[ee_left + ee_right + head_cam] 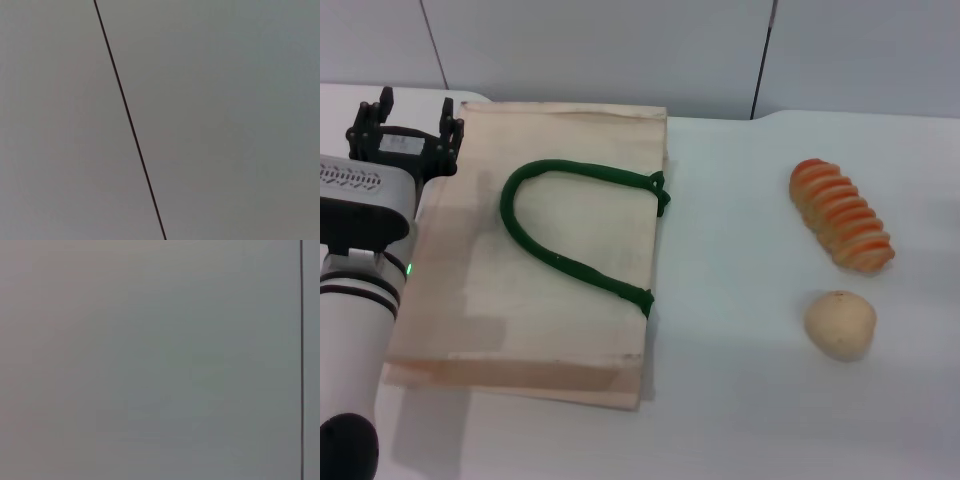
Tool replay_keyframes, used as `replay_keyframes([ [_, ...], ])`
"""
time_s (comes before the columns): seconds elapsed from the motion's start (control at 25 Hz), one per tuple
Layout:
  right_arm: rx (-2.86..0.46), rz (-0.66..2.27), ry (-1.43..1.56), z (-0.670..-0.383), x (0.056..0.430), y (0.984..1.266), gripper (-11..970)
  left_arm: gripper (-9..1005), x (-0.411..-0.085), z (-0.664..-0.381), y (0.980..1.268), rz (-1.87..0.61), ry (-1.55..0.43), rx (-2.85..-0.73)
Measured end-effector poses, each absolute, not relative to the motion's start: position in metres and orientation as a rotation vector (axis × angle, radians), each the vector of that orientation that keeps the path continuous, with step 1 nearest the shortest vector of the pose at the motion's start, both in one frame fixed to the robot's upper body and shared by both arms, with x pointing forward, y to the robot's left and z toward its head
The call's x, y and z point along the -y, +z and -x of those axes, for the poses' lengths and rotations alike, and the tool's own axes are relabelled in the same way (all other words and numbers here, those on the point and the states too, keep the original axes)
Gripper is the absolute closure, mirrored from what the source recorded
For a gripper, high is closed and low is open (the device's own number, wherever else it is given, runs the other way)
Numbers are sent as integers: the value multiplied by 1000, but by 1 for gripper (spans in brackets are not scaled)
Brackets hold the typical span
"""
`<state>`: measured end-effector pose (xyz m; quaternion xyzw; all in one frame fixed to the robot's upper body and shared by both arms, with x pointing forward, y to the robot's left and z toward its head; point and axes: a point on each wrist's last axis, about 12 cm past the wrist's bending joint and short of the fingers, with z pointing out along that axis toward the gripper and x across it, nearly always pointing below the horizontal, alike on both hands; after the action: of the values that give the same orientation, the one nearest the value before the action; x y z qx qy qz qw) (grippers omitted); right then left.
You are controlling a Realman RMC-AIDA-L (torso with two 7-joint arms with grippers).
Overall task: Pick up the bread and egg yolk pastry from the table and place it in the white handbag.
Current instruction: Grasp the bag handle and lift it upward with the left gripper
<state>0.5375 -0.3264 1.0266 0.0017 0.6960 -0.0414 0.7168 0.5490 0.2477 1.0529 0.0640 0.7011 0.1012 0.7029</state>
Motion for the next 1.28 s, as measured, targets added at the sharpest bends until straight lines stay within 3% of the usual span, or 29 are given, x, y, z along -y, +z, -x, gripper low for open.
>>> replay_keyframes([
  [1.28, -1552, 1, -91, -539, 326, 1026, 122, 343, -246, -548, 1053, -136, 212, -1561],
])
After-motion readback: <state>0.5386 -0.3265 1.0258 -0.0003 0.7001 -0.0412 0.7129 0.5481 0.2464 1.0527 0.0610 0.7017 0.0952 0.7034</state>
